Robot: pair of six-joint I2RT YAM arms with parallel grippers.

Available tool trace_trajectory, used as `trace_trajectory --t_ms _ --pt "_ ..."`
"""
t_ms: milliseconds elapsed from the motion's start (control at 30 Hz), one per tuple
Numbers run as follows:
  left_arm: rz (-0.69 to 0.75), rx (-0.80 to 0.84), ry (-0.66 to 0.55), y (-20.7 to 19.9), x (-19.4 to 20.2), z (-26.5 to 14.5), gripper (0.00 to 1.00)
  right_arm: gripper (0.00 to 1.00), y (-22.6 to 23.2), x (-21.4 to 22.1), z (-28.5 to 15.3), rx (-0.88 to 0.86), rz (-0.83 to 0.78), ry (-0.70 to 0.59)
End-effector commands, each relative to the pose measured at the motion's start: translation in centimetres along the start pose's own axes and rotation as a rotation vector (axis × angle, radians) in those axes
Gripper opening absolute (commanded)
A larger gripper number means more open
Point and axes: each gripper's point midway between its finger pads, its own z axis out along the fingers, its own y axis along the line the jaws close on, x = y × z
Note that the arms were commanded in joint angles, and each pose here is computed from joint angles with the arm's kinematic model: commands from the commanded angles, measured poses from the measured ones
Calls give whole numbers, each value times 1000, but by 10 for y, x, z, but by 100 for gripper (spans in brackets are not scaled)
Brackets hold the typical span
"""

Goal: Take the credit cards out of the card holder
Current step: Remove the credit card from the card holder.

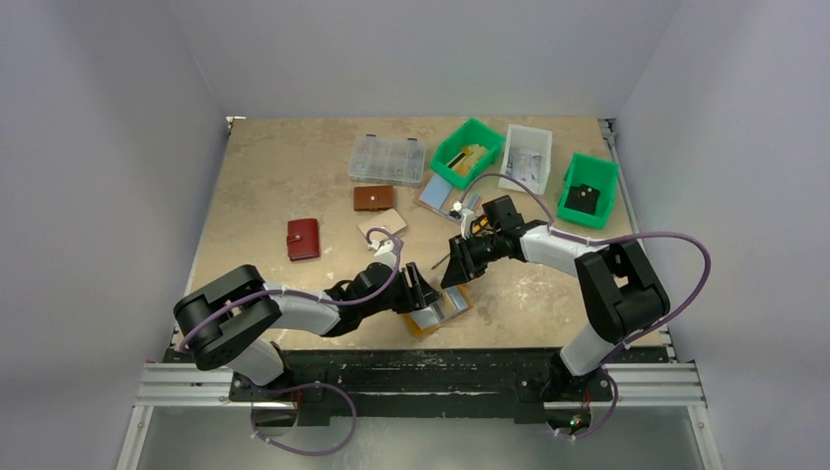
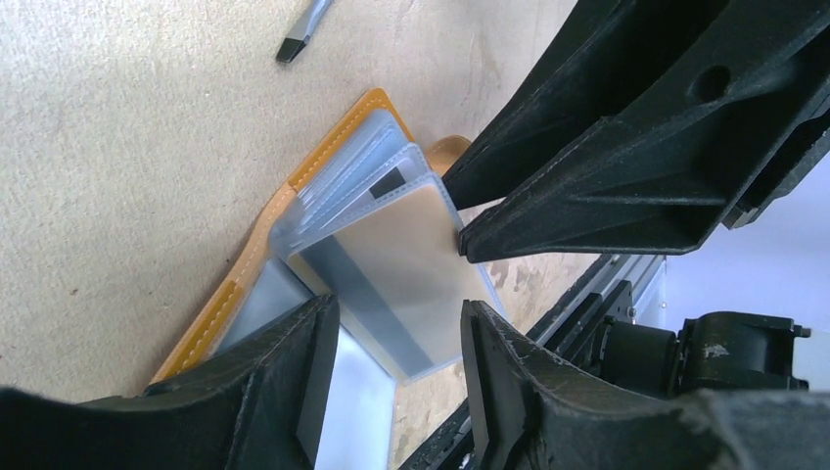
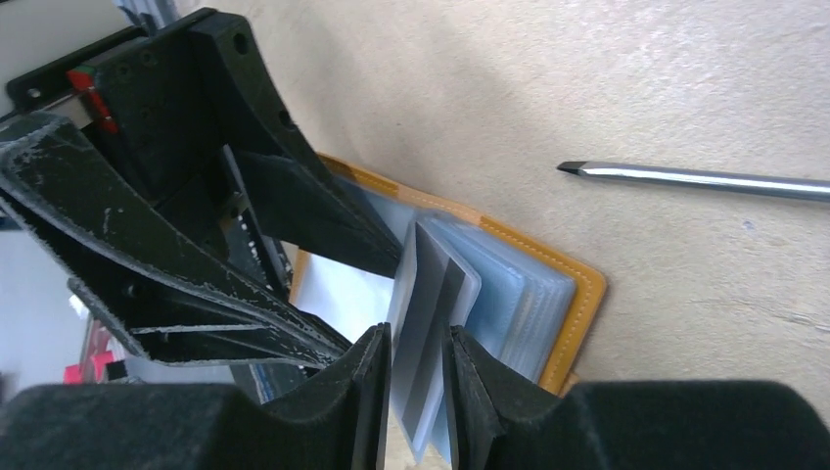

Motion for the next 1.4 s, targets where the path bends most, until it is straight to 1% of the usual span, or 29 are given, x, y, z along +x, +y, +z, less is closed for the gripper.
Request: trace_trajectory --t_ms 0,167,400,667,733,867,1000,1067,1167,1233,1367 --pt "-1 86 -3 -17 0 -2 53 33 24 -11 -3 -100 -35 -9" --pt "0 106 3 -19 1 -3 55 32 29 -11 -3 -132 -26 -5" --pt "-4 106 5 -18 2 -4 63 32 30 -9 -2 -148 -6 3" --pt "-16 79 9 -14 3 -1 64 16 34 -5 1 -173 4 22" --pt "-17 74 9 -13 3 -1 64 13 34 -4 2 -175 5 26" --pt "-21 64 8 -11 3 0 64 10 36 -3 3 -184 6 33" --pt "-26 47 11 -7 5 1 63 10 34 -3 4 -173 5 35" --pt "-29 34 15 -3 6 2 60 14 32 -2 4 -162 4 36" --pt "-37 13 27 3 10 2 54 17 30 -2 5 -147 -4 37" --pt "-40 0 34 6 12 2 52 19 29 -3 5 -138 -7 37" --pt "-43 -29 9 13 9 1 49 23 26 -3 4 -119 -17 36"
